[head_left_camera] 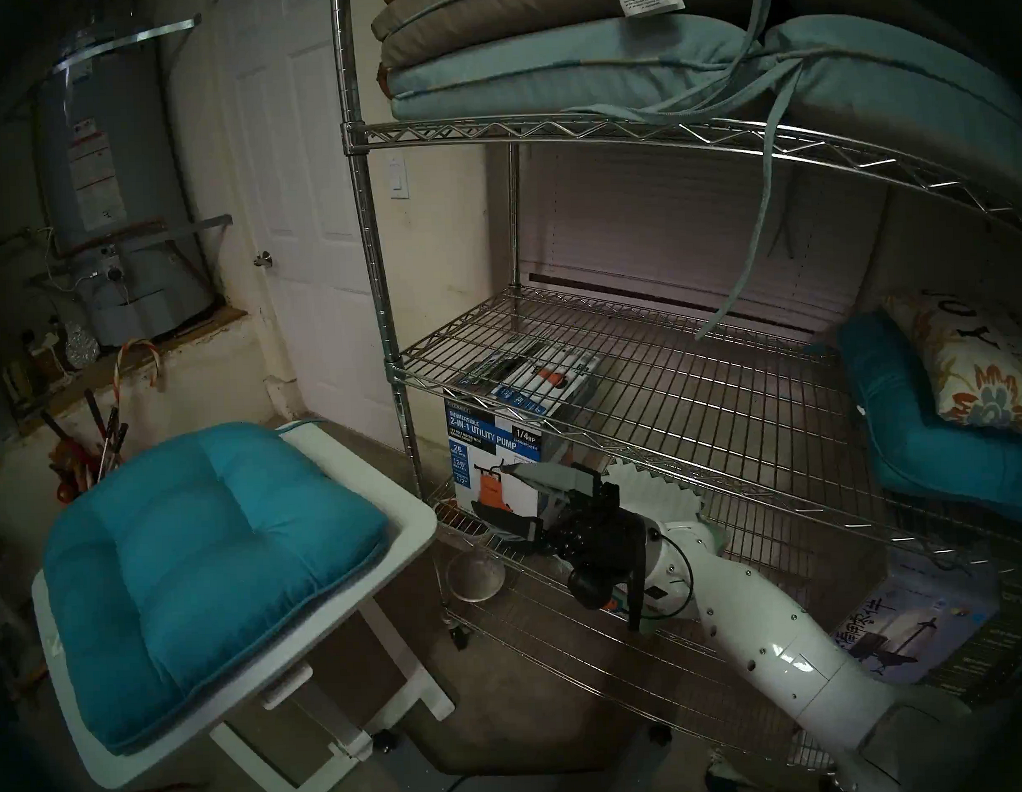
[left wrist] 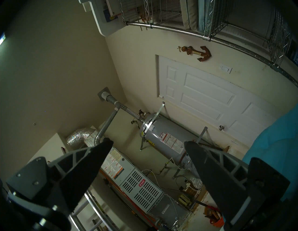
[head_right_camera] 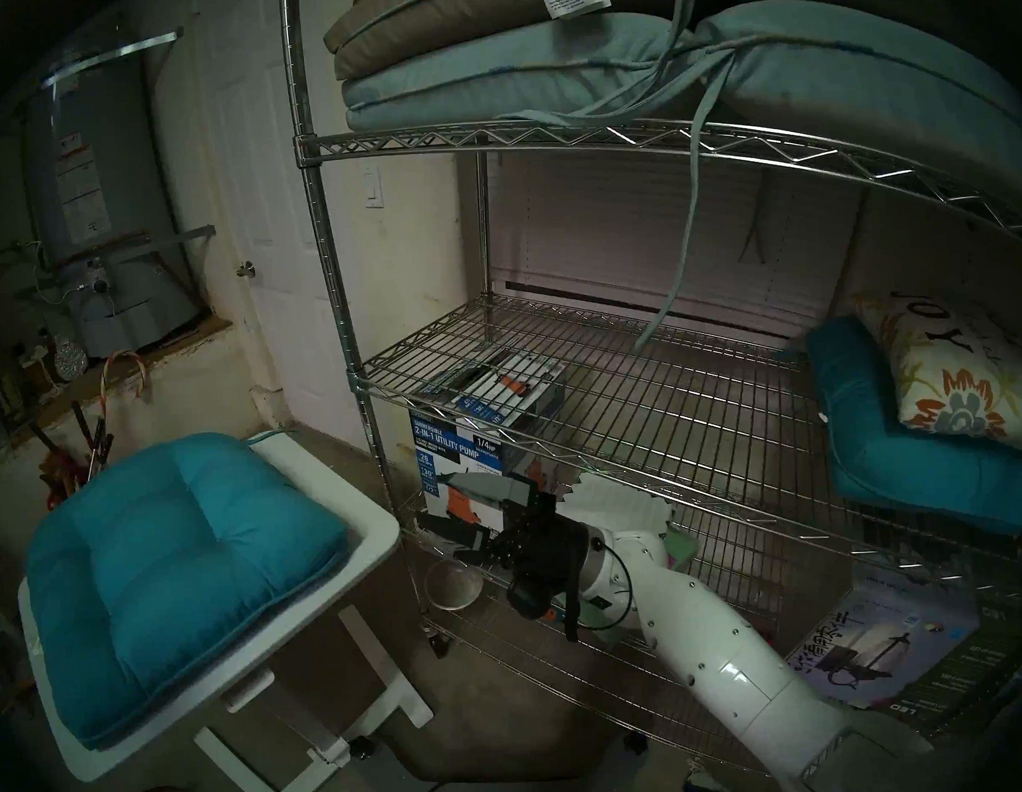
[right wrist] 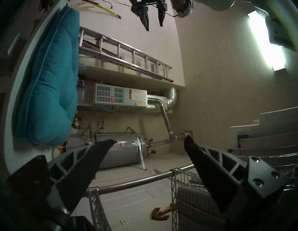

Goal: Take cushion off the shelf

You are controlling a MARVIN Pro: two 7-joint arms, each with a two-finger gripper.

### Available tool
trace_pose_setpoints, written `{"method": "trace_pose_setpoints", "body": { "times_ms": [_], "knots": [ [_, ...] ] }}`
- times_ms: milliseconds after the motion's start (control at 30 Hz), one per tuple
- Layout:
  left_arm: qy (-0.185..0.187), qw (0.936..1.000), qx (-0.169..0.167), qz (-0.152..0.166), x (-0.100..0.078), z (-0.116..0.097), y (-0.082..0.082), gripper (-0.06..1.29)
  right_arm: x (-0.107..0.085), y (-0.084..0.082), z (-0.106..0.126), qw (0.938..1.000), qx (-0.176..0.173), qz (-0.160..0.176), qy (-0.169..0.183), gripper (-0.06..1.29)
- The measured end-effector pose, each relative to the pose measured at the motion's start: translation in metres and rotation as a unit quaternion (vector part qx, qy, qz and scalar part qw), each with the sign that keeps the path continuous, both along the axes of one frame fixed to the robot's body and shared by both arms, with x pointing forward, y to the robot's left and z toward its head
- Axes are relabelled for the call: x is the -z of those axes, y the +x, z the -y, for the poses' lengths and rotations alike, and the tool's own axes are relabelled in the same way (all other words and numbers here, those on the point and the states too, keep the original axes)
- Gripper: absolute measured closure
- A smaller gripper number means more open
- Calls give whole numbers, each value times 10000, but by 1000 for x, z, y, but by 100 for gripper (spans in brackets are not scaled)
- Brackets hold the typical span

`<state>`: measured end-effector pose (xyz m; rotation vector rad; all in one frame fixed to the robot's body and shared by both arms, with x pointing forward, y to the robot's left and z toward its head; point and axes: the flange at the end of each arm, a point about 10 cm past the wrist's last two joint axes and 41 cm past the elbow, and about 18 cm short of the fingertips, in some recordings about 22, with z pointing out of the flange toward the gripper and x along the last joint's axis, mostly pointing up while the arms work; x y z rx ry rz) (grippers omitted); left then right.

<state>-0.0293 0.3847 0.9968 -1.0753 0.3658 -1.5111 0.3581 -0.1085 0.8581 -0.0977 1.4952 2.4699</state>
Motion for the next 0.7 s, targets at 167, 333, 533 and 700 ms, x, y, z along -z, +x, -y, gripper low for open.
{"method": "trace_pose_setpoints", "body": {
  "times_ms": [167,333,533,700],
  "knots": [
    [0,10000,0,-1,0,0,0,-2,-11,-12,3,9998,-116,84,124,-2],
    [0,10000,0,-1,0,0,0,-2,-20,-23,6,9995,-191,139,208,-2],
    [0,10000,0,-1,0,0,0,-2,-31,-41,12,9991,-219,203,288,-2],
    [0,10000,-1,-1,0,0,0,-2,-37,-54,16,9994,-122,227,224,-2]
  ]
}}
